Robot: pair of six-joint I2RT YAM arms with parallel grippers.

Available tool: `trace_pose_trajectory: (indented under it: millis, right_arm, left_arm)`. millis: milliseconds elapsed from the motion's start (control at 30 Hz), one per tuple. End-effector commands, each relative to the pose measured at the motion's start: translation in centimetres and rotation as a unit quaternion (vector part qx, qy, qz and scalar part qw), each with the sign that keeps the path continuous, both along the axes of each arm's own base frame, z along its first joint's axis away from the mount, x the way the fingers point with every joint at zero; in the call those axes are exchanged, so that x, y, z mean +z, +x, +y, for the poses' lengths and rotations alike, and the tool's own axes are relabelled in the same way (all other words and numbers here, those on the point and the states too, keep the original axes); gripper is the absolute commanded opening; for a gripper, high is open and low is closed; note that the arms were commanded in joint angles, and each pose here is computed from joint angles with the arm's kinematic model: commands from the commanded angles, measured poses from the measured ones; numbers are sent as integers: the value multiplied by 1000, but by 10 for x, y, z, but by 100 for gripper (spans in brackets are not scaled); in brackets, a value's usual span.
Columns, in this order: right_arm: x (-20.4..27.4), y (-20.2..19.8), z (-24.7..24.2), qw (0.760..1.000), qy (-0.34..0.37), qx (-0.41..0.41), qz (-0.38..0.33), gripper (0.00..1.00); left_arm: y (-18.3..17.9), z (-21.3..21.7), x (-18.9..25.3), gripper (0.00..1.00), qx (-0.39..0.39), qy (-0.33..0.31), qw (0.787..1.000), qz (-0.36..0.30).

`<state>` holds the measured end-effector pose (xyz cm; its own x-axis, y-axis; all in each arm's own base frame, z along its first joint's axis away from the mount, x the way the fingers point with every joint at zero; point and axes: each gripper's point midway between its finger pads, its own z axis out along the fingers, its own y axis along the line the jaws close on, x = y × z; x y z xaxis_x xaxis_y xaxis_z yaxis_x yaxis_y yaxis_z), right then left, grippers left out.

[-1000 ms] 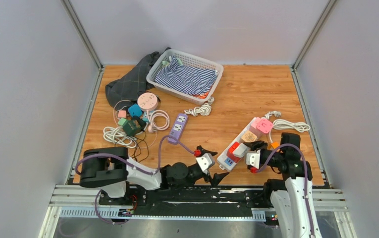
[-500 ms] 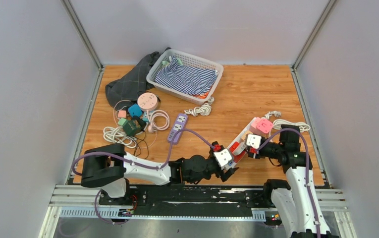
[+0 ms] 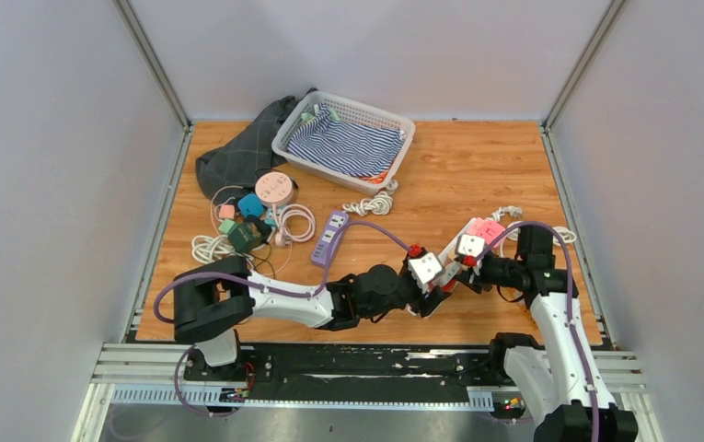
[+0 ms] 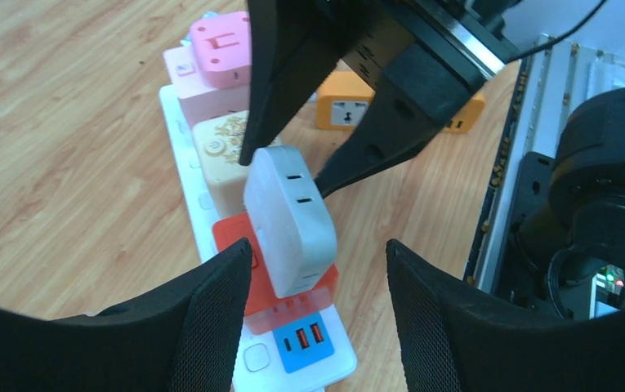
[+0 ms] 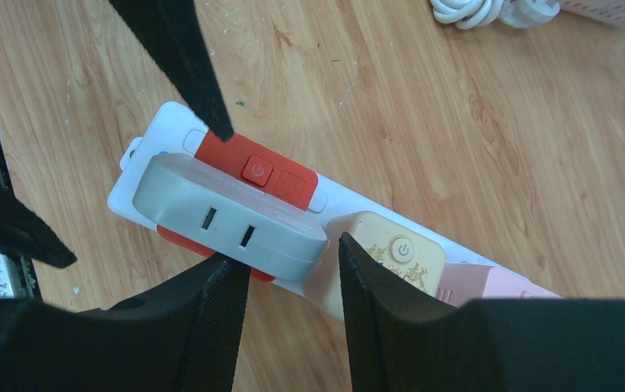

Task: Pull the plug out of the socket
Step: Remove the plug from the socket.

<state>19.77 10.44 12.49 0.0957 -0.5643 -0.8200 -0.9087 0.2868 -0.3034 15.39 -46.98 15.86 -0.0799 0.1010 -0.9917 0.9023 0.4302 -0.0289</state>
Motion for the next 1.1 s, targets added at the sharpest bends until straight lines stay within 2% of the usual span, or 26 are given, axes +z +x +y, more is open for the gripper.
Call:
trace_pose_trajectory:
  millis: [0,267,467,600,833,1067]
  right_arm:
    - [9,5,1,1000,5,-10,12,46]
    - [7,6,0,999,5,-20,27,47]
    - [6,7,-1,999,5,-26,34,48]
    - [7,8,-2,999,5,-32,38,48]
    - [9,7,-3,998,5,-38,43,53]
    - [18,4,-7,998,13,-51,43,69]
  left_arm:
    - [-3,-12,-9,63,-13,9,1000,13]
    - [11,-15,-17,56,17,32,999,3]
    - [22,-12,-20,45,41,39,998,0]
    - [26,-13,-21,41,51,41,998,-1]
    - [32,-11,-21,20,74,40,996,-1]
    - [33,-9,-26,1,81,41,996,8]
